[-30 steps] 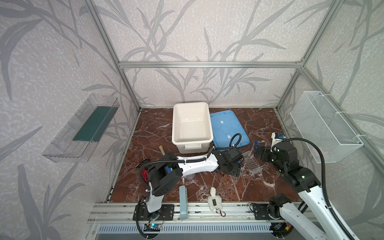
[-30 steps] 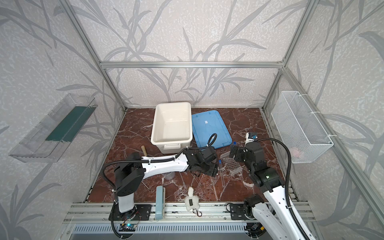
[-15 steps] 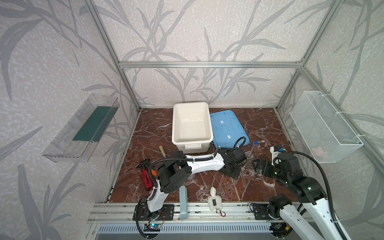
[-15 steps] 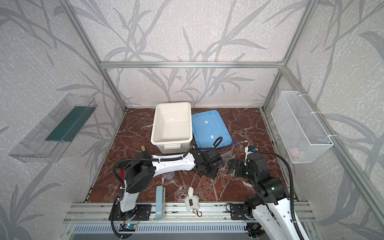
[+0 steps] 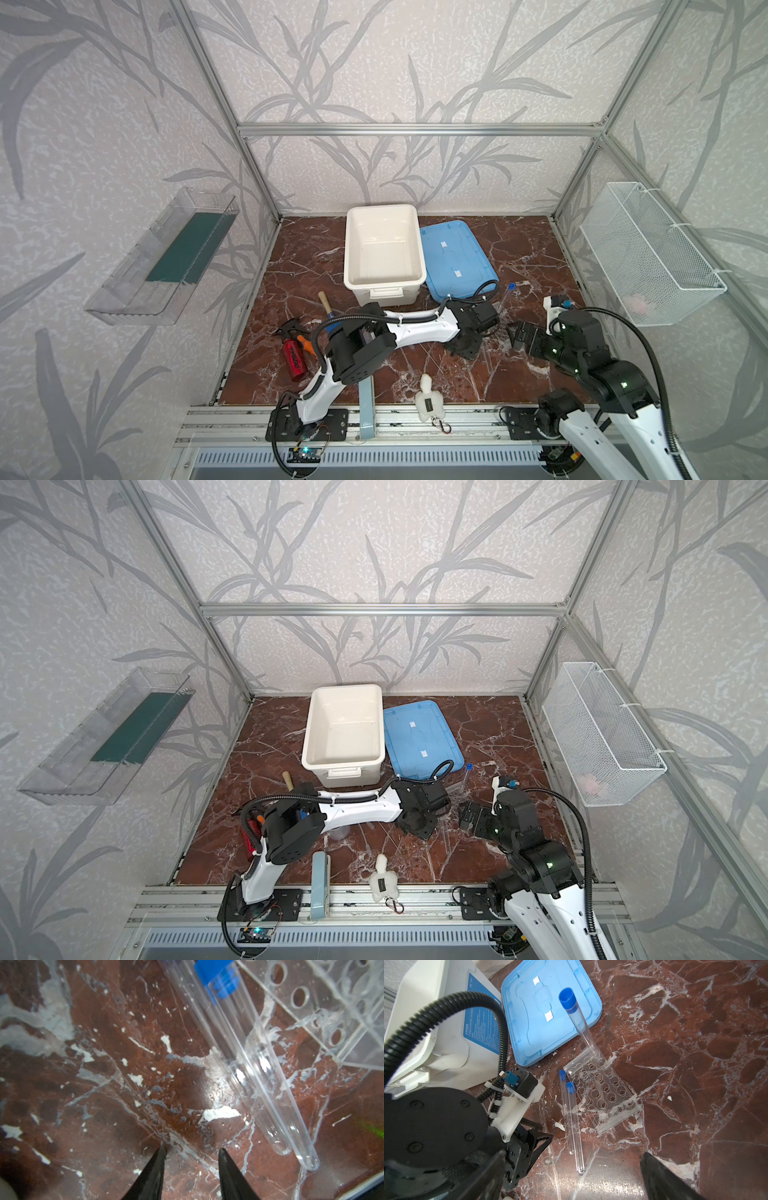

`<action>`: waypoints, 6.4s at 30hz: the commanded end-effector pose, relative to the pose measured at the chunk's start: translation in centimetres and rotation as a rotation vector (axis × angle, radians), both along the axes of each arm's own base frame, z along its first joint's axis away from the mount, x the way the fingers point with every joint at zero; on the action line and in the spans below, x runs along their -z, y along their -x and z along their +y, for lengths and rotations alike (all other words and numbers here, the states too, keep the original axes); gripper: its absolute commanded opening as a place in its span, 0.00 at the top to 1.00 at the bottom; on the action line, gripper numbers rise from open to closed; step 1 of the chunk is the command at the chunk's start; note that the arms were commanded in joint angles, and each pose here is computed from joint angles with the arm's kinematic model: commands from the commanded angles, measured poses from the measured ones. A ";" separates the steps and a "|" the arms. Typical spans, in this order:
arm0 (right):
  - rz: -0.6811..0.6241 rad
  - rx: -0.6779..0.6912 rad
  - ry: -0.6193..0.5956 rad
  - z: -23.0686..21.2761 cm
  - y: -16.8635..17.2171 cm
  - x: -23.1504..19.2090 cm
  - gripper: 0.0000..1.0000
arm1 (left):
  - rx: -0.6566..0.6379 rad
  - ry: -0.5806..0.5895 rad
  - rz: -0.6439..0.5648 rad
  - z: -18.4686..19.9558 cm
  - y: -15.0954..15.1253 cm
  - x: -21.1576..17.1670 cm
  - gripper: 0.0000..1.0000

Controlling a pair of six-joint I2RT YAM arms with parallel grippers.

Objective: Organize the chemistry lab equipment
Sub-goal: 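Grasp a second blue-capped test tube with the left gripper, then lift the second tube with the left gripper while the right reaches toward it, then grasp the tube's blue cap with the right gripper while the left holds it, then lower the tube into the clear rack with the right gripper while the left releases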

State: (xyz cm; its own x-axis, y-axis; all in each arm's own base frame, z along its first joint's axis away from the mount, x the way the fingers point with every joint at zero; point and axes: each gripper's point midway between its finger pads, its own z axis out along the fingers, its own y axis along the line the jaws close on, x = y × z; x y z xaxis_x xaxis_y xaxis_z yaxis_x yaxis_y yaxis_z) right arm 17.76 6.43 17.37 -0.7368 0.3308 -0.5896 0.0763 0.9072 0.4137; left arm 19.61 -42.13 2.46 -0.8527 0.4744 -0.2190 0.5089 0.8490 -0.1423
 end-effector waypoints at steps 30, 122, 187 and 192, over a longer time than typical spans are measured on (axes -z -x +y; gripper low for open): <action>-0.059 0.044 0.014 -1.0 0.0 -0.5 0.00 | -0.100 0.014 -0.006 -2.1 -1.7 0.4 0.50; 0.102 -0.547 -0.270 12.7 -8.4 -2.2 0.65 | 0.085 0.656 -0.395 2.8 0.1 -12.5 0.88; -0.546 0.068 0.365 -2.5 -10.0 -1.0 0.81 | -0.080 0.630 -0.082 -3.5 -0.2 -9.7 0.01; -0.505 0.057 0.375 -2.5 -9.9 0.0 0.81 | -0.085 0.619 -0.086 -3.2 -0.2 -9.5 0.01</action>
